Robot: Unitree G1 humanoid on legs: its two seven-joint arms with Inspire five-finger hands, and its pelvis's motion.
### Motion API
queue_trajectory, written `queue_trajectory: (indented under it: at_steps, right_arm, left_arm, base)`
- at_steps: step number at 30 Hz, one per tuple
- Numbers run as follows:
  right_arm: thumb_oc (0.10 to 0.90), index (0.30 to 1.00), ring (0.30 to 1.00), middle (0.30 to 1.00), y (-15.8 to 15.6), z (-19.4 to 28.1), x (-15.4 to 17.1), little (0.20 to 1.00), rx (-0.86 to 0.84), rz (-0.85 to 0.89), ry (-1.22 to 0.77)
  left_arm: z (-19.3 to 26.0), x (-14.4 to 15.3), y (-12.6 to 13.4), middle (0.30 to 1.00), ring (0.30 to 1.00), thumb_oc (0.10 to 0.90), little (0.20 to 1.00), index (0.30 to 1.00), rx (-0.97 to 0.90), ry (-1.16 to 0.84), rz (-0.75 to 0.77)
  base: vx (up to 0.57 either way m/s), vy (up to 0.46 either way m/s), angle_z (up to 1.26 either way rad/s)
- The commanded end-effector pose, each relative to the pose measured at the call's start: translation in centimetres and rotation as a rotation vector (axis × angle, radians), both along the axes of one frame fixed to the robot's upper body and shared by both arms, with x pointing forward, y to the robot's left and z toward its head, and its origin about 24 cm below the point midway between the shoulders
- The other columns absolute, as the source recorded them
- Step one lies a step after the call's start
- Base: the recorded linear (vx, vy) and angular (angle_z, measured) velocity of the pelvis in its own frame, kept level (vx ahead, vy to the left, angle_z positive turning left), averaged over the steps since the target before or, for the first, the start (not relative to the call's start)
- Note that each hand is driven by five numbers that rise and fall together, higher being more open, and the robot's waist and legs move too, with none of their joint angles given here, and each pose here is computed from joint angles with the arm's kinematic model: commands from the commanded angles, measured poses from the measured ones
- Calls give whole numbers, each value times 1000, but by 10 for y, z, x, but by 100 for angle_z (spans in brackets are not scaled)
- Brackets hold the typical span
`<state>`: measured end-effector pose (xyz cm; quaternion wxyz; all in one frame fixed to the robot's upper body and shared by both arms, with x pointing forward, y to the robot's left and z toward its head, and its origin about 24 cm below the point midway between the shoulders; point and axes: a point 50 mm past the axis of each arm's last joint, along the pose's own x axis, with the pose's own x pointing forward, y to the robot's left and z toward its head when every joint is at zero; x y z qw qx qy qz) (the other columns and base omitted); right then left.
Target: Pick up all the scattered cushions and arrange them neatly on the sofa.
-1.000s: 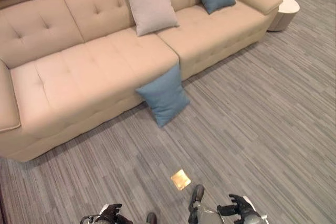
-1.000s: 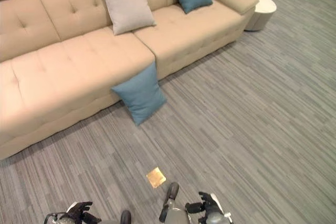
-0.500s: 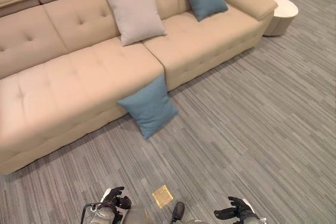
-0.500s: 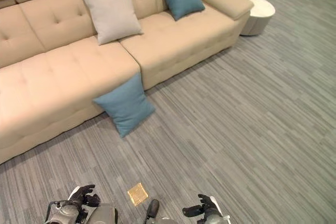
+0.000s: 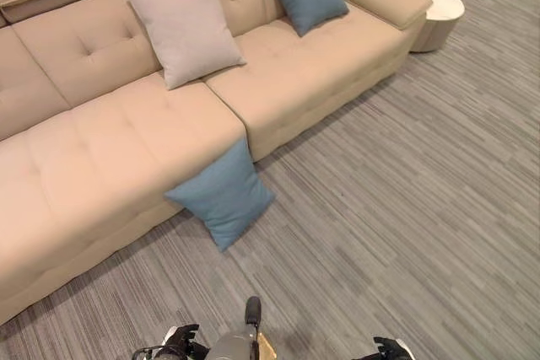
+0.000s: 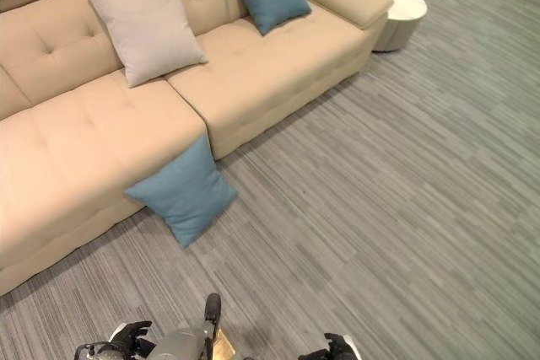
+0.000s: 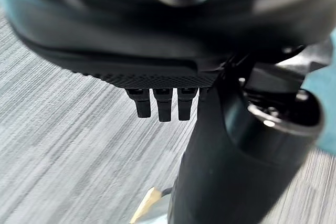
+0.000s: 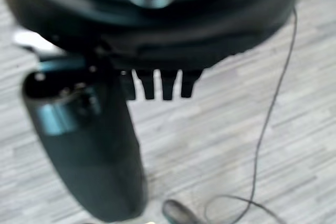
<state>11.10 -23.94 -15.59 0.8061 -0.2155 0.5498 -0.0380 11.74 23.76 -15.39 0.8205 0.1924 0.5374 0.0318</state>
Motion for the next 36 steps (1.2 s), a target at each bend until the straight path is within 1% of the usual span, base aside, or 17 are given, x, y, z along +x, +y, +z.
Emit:
queue_trajectory:
  at_steps: [1,5,10,13,16,19,22,24,26,33,34,35,36]
  right_arm:
    - [800,900,900,900,-17,10,12,900,-38,20,-75]
    - [800,900,900,900,-16,12,17,900,-31,18,-91]
    - [800,900,900,900,-17,15,24,900,-31,23,-110]
    - [800,900,900,900,-15,15,28,900,-27,26,-118]
    - [800,900,900,900,-14,12,21,900,-15,17,-101]
    - [800,900,900,900,-15,12,19,900,-10,1,-103]
    - [800,900,900,900,-20,18,29,900,-22,-20,-146]
    - [800,900,900,900,-23,18,27,900,-25,-34,-144]
    - [800,900,900,900,-24,17,24,900,-20,-51,-141]
    - [800,900,900,900,-22,16,21,900,-11,-75,-148]
    - [800,900,900,900,-21,15,21,900,-8,-74,-147]
    - [800,900,900,900,-18,14,18,900,-4,-62,-136]
    - [800,900,900,900,-18,14,18,900,-4,-62,-136]
  left_arm:
    - [2,6,-1,900,900,800,900,900,-4,-29,-13]
    - [5,14,0,900,900,800,900,900,2,-59,-12]
    - [6,19,-5,900,900,800,900,900,-5,-75,-28]
    - [5,18,-5,900,900,800,900,900,-1,-70,-25]
    - [1,10,-8,900,900,800,900,900,-5,-45,-19]
    - [1,10,-10,900,900,800,900,900,-24,-44,-15]
    - [6,27,-16,900,900,800,900,900,-48,-101,-30]
    - [9,34,-20,900,900,800,900,900,-64,-131,-38]
    - [9,35,-21,900,900,800,900,900,-65,-137,-44]
    - [8,30,-20,900,900,800,900,900,-72,-135,-45]
    - [8,29,-19,900,900,800,900,900,-74,-131,-38]
    - [5,20,-14,900,900,800,900,900,-73,-109,-8]
    - [5,20,-14,900,900,800,900,900,-73,-109,-8]
  base:
    - [187,99,-29]
    - [249,18,42]
    - [317,-157,55]
    - [316,-209,56]
    - [306,-258,76]
    - [194,-277,80]
    - [-19,-218,76]
    - [136,-258,34]
    - [171,-154,66]
    - [233,-64,66]
    - [332,41,12]
    - [231,41,1]
    - [328,53,-10]
